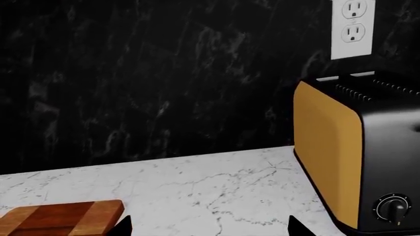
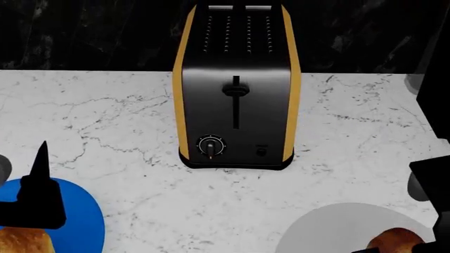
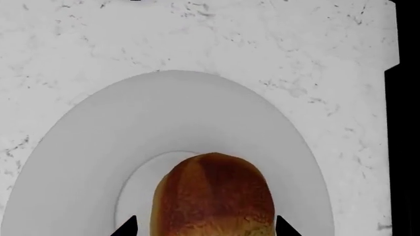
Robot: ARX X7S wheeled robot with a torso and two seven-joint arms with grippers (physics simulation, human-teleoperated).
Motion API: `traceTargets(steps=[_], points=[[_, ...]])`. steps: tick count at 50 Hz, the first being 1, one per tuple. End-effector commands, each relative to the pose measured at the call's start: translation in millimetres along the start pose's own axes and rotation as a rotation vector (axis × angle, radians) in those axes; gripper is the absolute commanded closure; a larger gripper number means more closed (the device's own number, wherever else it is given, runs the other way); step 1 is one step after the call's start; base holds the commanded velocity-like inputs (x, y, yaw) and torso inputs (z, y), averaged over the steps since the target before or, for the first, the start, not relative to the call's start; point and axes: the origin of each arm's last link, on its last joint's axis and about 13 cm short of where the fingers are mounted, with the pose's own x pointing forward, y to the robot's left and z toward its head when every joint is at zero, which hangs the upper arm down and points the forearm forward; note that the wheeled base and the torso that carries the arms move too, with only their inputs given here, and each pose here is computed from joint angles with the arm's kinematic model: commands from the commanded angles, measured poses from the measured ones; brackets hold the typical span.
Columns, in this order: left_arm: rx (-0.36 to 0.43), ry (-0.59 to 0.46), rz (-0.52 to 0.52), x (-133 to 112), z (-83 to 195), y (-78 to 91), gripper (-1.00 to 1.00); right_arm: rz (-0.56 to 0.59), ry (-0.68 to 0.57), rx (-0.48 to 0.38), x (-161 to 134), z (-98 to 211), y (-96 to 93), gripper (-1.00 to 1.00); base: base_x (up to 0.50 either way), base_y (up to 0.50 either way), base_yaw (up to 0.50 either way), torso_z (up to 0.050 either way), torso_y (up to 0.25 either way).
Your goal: Place all breads on the cutting board.
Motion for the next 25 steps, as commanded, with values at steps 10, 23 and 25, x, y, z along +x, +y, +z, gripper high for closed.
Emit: traceTargets(steps=[10, 23, 25], points=[[-0.003, 0.001, 0.007, 0.5, -0.5, 0.5, -1.0, -0.013, 0.024, -0.023, 11.4, -0.3, 1.6, -1.0, 0.0, 0.0, 0.0, 0.0, 0.0], [0.0, 0.0, 0.01, 0.6, 0.2, 1.3, -1.0, -0.004, 0.045, -0.043, 20.4, -3.0, 2.5, 1.0, 0.0, 0.0, 0.0, 0.0, 0.0], [0.001, 0.001, 0.008, 0.7, -0.3, 0.8, -1.0, -0.003, 0.044, -0.042, 20.8, -3.3, 2.9, 1.0, 0.0, 0.0, 0.0, 0.0, 0.0]])
